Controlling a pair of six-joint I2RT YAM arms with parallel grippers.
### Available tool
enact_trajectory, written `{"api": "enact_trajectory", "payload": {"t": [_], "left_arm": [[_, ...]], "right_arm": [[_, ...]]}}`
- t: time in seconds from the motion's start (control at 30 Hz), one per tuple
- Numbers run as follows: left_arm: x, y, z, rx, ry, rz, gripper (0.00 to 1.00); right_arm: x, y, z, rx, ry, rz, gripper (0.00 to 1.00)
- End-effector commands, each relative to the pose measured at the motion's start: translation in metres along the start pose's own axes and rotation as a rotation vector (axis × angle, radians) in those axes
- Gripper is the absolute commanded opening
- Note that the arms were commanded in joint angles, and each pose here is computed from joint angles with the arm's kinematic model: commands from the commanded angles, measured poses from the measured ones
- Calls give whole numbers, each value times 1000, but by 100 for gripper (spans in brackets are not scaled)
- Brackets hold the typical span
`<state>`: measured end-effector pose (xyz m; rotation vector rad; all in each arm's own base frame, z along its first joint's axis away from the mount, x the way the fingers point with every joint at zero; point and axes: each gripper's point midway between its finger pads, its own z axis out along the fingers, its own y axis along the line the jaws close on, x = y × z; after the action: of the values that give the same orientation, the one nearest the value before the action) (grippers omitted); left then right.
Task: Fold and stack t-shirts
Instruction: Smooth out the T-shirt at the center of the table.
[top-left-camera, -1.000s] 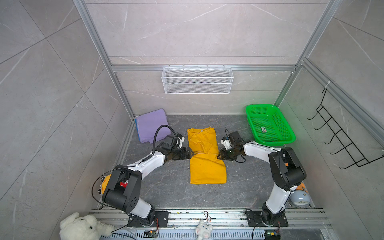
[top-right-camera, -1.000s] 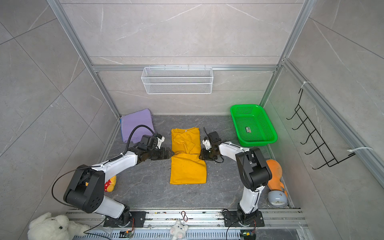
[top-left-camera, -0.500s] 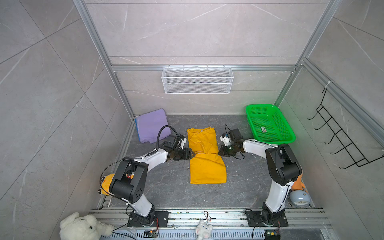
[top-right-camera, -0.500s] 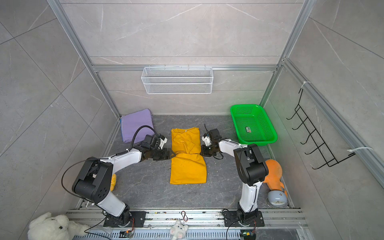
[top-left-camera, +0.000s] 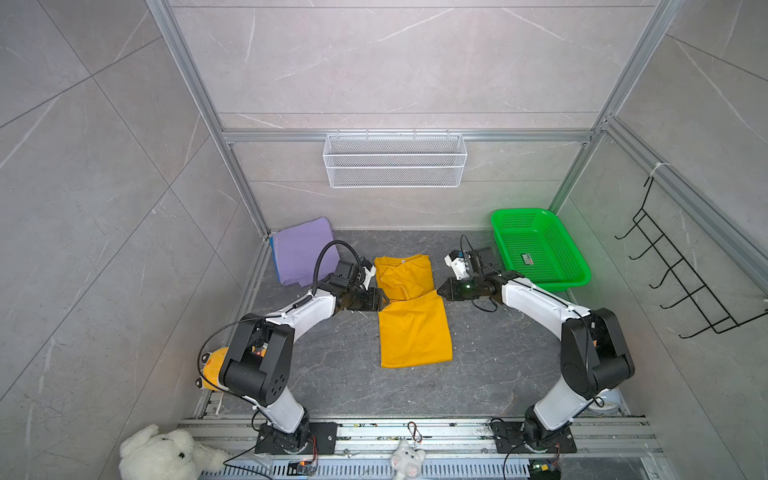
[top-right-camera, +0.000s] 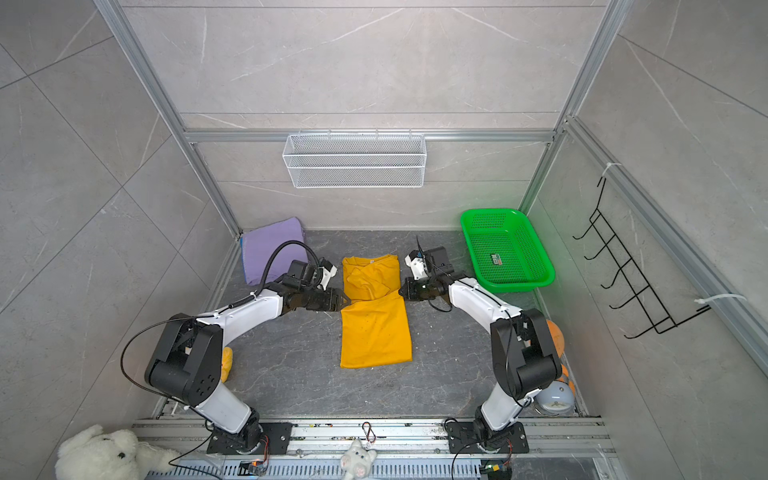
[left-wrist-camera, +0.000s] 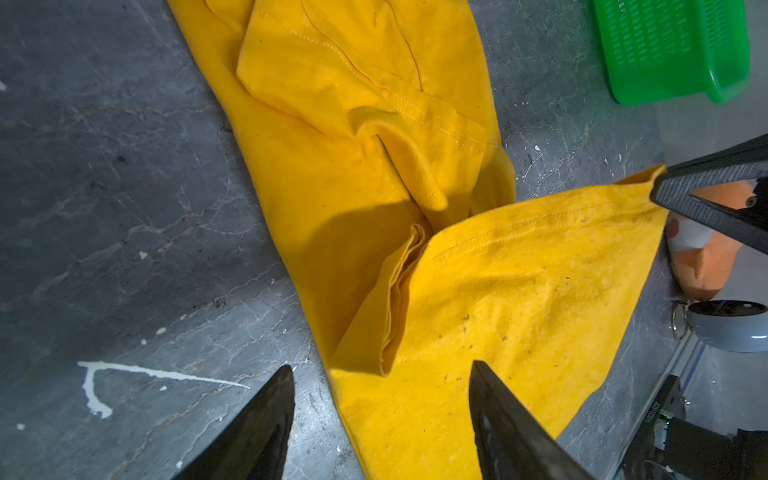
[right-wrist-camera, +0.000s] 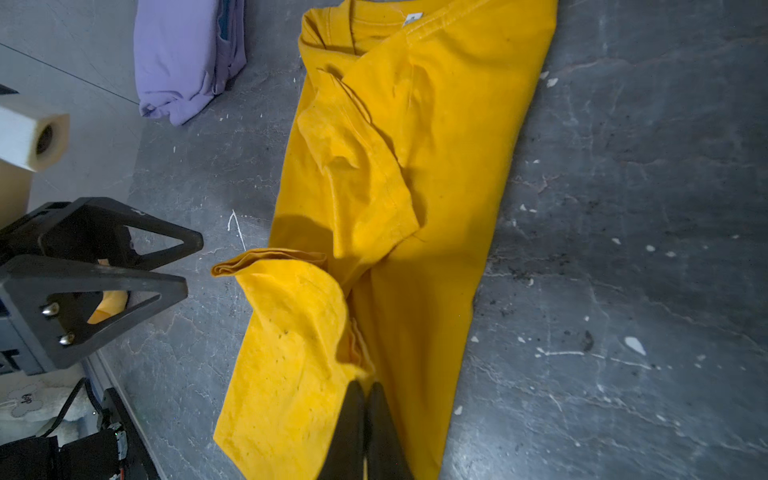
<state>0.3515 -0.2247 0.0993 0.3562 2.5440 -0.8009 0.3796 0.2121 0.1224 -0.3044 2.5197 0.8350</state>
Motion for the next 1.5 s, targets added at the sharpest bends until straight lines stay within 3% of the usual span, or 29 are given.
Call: {"api": "enact_trajectory", "payload": {"t": [0.0,0.37,0.67,0.7,0.77,0.87,1.07,1.3,1.47], "left_arm": [[-4,1,1,-5,23,61,67],[2,16,19,-88,79,84,62],[-7,32,33,-157,57,36,55],[-7,34,33,-168,54,31,54],[-11,46,26,-248,22,-7,56],[-15,50,15,-289,-30,-36,57],[-13,2,24,-8,6,40,61],[-18,11,42,-23,6,24,54],[-16,13,55,-10,48,20,42]], "right_arm": [[0,1,4,-10,18,10,0],[10,-15,31,-1,78,46,0],[9,-46,60,99,135,63,4],[9,-51,61,127,146,68,9],[6,-59,56,185,134,69,40],[-3,-57,39,221,73,40,67],[-6,-44,15,218,47,2,73],[1,-37,6,194,43,9,73],[6,-35,2,193,40,10,73]]}}
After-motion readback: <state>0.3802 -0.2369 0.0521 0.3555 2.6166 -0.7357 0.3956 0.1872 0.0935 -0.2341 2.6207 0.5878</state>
